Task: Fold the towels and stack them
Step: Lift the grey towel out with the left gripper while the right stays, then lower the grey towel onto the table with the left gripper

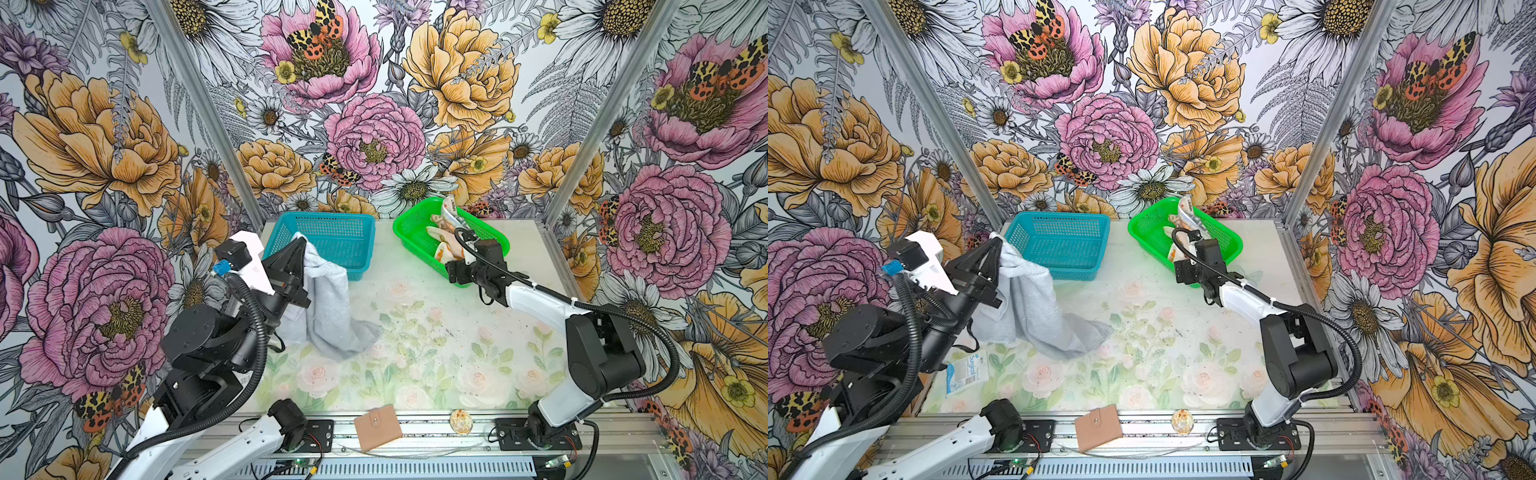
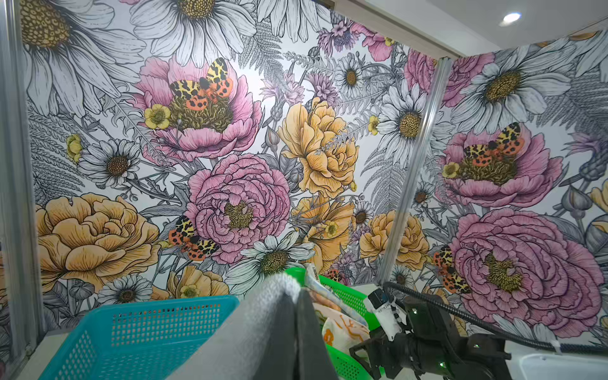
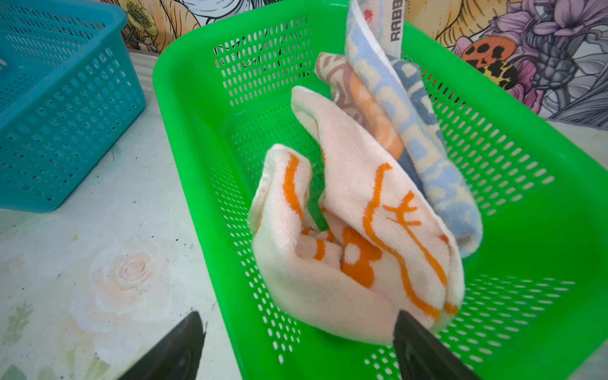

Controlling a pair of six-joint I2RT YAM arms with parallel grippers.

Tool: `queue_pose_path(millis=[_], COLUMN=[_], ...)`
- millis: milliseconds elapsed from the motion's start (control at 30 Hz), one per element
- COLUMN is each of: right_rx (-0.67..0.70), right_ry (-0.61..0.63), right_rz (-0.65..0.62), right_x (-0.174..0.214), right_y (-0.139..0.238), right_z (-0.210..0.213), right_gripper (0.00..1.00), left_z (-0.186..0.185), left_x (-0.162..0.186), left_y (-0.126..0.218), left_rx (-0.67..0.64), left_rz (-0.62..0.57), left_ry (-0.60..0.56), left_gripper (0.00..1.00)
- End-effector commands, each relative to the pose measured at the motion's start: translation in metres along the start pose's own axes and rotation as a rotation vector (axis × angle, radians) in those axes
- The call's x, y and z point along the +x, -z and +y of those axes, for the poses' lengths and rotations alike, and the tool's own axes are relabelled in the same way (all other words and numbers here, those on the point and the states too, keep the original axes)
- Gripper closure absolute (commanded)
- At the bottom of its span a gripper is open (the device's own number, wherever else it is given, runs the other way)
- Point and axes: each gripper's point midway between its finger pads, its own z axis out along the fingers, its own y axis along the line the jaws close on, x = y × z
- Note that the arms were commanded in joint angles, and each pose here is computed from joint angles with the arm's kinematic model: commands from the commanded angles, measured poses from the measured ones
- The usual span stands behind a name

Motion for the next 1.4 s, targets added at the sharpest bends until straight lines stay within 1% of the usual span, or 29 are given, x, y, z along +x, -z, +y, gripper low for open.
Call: queue_pose_path(millis=[0, 100, 267, 367, 467, 567, 733, 833, 933, 1000, 1067, 1167, 1300, 1367], right_rx=[0.008, 0.032, 0.009, -0.005, -0.013, -0.028, -0.038, 0.001, 0.034, 0.044, 0.05, 0.072, 0.113, 0.132], right_ry=[0.015, -0.002, -0.007, -0.013, -0.016, -0.015, -0.023, -0.027, -0.028, -0.035, -0.053, -0.095, -0.159, -0.211], right_rz=[-0.011, 0.015, 0.073, 0.085, 0.093, 0.104, 0.137, 0.165, 0.171, 0.168, 0.166, 0.166, 0.183, 0.189], right_x=[-0.01, -0.006, 0.007, 0.011, 0.015, 0.017, 0.024, 0.031, 0.034, 0.033, 0.032, 0.031, 0.037, 0.041], right_y=[-0.008, -0.018, -0.035, -0.038, -0.038, -0.04, -0.046, -0.05, -0.052, -0.052, -0.051, -0.049, -0.041, -0.035], right_z=[0.004, 0.001, 0.005, 0.007, 0.009, 0.011, 0.013, 0.006, -0.001, -0.004, -0.008, -0.019, -0.039, -0.053], right_gripper=[0.13, 0.2, 0.34, 0.34, 0.34, 0.34, 0.35, 0.4, 0.52, 0.66, 0.78, 0.84, 0.89, 0.9], left_z=[-0.004, -0.011, -0.023, -0.022, -0.024, -0.024, -0.023, -0.02, -0.021, -0.022, -0.023, -0.025, -0.026, -0.027], left_x=[0.054, 0.089, 0.136, 0.16, 0.184, 0.201, 0.211, 0.216, 0.219, 0.22, 0.221, 0.226, 0.23, 0.231], left_y=[-0.026, -0.041, -0.054, -0.061, -0.067, -0.07, -0.072, -0.072, -0.073, -0.073, -0.073, -0.072, -0.073, -0.074], left_rx=[-0.033, -0.02, 0.025, 0.034, 0.076, 0.094, 0.091, 0.08, 0.084, 0.089, 0.092, 0.096, 0.1, 0.105], left_rz=[0.159, 0.255, 0.38, 0.452, 0.538, 0.592, 0.616, 0.626, 0.636, 0.639, 0.641, 0.65, 0.659, 0.66], left_ry=[-0.062, -0.051, 0.006, 0.043, 0.11, 0.157, 0.15, 0.136, 0.138, 0.146, 0.151, 0.155, 0.152, 0.149], left_gripper=[1.0, 1.0, 1.0, 1.0, 1.0, 1.0, 1.0, 1.0, 1.0, 1.0, 1.0, 1.0, 1.0, 1.0])
